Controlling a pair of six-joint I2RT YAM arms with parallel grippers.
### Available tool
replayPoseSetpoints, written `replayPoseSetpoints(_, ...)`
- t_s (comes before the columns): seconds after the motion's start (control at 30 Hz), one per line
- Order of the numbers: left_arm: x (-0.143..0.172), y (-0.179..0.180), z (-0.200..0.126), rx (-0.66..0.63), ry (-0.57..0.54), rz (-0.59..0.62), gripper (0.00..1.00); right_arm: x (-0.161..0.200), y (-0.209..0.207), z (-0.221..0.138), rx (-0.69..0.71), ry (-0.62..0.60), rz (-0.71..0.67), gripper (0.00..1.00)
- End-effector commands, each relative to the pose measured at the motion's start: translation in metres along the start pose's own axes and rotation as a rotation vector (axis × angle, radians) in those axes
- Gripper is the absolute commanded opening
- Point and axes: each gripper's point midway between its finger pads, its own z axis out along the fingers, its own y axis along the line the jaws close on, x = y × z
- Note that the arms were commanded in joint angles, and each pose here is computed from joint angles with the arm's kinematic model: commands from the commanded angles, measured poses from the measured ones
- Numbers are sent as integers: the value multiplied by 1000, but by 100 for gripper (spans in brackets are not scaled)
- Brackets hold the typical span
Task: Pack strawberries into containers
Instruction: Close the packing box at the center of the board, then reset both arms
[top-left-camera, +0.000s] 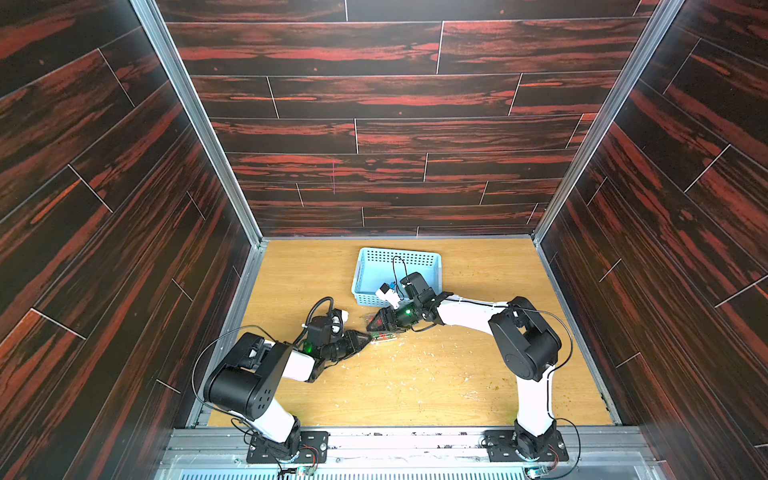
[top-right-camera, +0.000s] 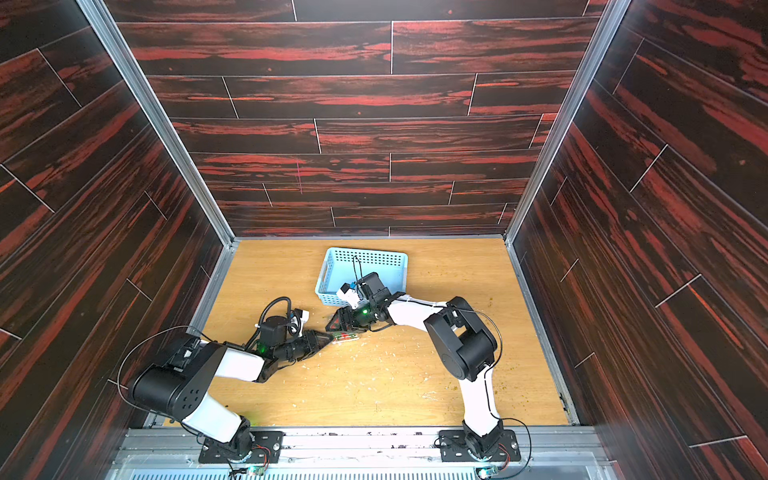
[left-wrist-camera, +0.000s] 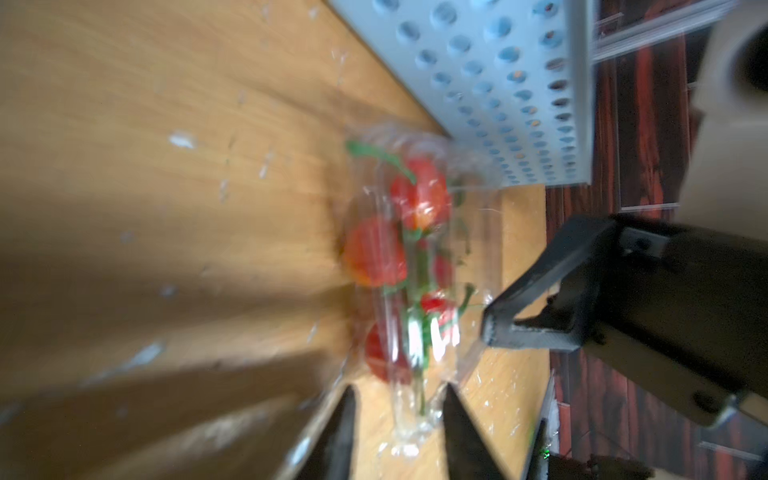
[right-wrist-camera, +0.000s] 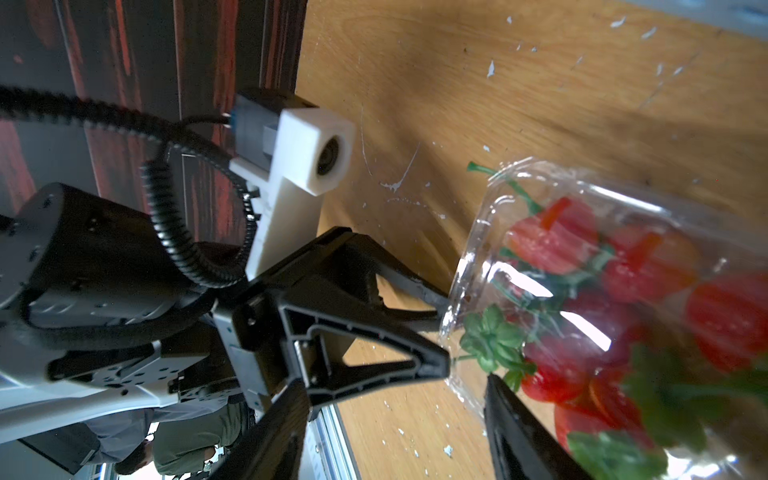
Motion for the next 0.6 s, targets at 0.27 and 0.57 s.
replayPoseSetpoints(0.27, -42, -25, -52, -167, -122, 204, 52, -13, 23, -26, 53, -68, -115, 76)
replayPoseSetpoints(0.57, -135, 1, -130, -561, -620, 226, 60, -30, 8, -125, 374, -370, -240, 84)
